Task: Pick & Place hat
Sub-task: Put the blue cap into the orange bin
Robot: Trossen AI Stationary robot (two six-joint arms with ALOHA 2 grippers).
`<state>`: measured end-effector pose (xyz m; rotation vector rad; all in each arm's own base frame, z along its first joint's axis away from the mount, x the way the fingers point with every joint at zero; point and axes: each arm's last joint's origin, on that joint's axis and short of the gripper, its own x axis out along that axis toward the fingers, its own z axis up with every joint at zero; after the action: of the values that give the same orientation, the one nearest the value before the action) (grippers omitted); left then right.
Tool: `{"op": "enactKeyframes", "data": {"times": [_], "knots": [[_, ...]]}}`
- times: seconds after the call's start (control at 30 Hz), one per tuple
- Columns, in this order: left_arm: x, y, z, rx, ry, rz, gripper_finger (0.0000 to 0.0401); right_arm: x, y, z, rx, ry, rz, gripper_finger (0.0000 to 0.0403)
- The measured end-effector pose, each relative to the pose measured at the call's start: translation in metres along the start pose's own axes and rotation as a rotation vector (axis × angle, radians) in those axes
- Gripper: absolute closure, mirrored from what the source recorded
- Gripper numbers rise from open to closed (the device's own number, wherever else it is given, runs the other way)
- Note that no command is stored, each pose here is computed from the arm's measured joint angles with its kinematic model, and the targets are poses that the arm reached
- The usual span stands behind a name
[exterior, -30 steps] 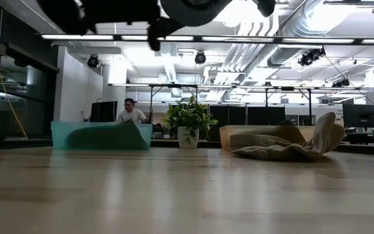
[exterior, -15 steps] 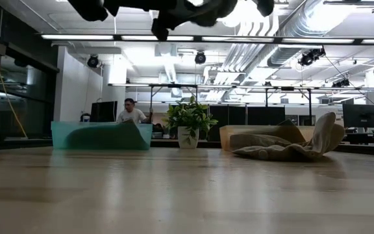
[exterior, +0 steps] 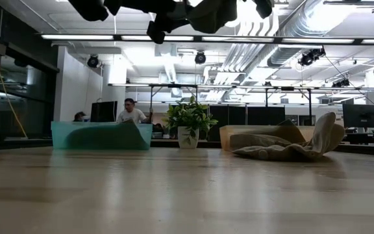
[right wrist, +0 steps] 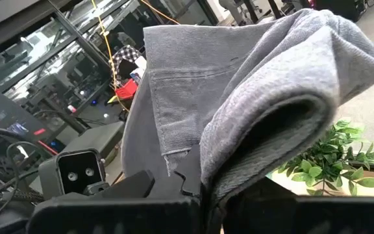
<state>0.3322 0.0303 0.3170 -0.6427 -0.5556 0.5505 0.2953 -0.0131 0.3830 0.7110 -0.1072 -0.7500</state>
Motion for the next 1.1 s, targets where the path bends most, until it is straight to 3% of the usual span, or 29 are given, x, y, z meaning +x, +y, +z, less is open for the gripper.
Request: {"op": "enactKeyframes", "data": {"times": [0.2,0.5,0.9,1.1], "knots": [[0.000,0.000,0.000,0.000,-0.004,0.006,0.0215,0.000,-0.001,0.000,-0.005,0.007,0.000,0.0390],[0.000,0.003,-0.005,0.023,0.051,0.019,0.0389,0.000,-0.003,-0.002,-0.033,0.039,-0.010,0.0390],[-0.001,0.008,-0.012,-0.027,0.140,0.051,0.0400,-0.002,-0.004,-0.004,-0.095,0.092,0.012,0.0389],[-0.002,0.007,-0.012,-0.033,0.150,0.031,0.0401,-0.008,-0.007,0.000,-0.116,0.121,0.009,0.0332]]}}
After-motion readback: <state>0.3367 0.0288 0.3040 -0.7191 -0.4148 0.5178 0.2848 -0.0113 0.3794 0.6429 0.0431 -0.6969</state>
